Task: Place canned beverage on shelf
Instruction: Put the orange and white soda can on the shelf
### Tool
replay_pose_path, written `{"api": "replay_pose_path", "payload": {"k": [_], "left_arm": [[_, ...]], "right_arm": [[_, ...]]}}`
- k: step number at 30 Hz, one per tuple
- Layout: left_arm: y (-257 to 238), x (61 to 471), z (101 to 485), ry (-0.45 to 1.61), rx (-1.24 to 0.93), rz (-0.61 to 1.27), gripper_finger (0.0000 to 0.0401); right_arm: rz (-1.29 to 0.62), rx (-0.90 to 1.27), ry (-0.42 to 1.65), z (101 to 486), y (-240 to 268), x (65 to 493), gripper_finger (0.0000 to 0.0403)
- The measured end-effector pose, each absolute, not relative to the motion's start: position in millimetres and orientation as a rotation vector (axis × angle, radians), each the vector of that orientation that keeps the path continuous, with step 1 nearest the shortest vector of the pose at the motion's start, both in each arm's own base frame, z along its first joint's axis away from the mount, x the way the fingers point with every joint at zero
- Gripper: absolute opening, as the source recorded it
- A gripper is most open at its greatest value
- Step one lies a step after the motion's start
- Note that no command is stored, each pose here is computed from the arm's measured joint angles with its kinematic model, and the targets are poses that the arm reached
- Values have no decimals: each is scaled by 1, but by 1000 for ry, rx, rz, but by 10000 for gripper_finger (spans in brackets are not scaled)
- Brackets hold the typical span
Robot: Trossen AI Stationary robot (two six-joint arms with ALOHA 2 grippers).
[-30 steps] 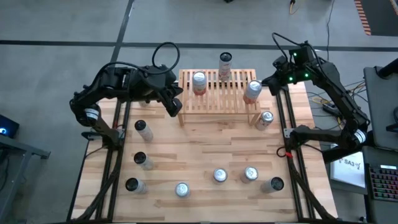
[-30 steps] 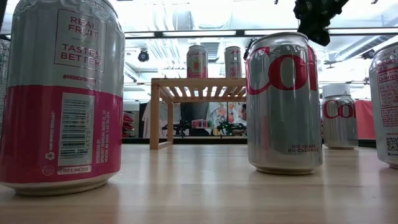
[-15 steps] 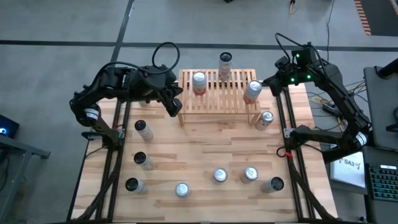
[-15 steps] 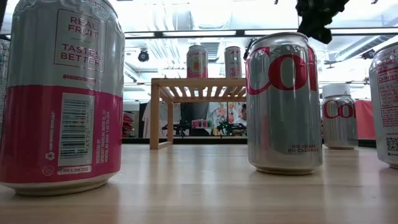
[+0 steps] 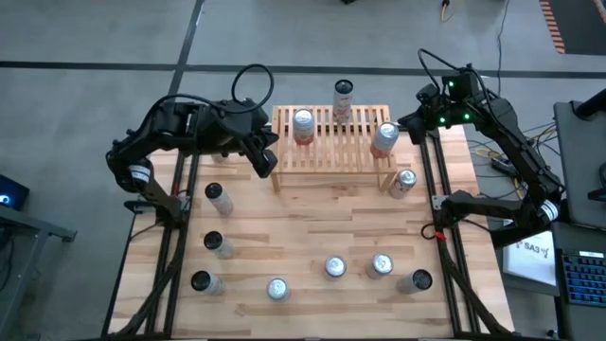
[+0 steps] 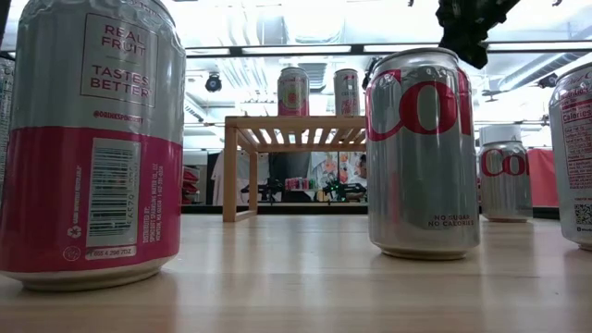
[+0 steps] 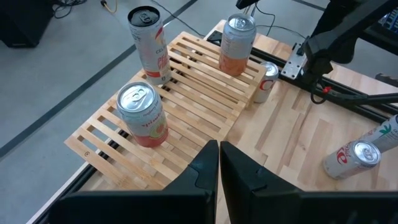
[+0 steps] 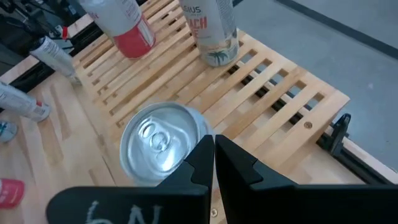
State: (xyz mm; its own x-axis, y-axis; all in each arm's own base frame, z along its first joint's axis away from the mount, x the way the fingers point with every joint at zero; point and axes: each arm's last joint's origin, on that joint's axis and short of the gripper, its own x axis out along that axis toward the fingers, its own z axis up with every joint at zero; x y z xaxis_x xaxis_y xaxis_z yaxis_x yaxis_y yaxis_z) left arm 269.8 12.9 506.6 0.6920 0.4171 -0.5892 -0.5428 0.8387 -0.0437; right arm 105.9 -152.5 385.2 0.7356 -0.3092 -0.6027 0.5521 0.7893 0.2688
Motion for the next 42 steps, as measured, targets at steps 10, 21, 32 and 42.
{"api": "replay_pose_path", "payload": {"k": [10,21,32,42], "left_arm": [[13,270,507,600,-223,541,0],[13,270,507,604,-206,536,0],[13,270,507,608,-172,542,0],[14,281,500,631,-165,557,0]], "right_arm": [[-458,469,570,384,-151,110,9],[-411,531,589,383,-143,116,9],[-432,540,560,388,-143,116,9],[-486,623,391,430,-136,111,9]]}}
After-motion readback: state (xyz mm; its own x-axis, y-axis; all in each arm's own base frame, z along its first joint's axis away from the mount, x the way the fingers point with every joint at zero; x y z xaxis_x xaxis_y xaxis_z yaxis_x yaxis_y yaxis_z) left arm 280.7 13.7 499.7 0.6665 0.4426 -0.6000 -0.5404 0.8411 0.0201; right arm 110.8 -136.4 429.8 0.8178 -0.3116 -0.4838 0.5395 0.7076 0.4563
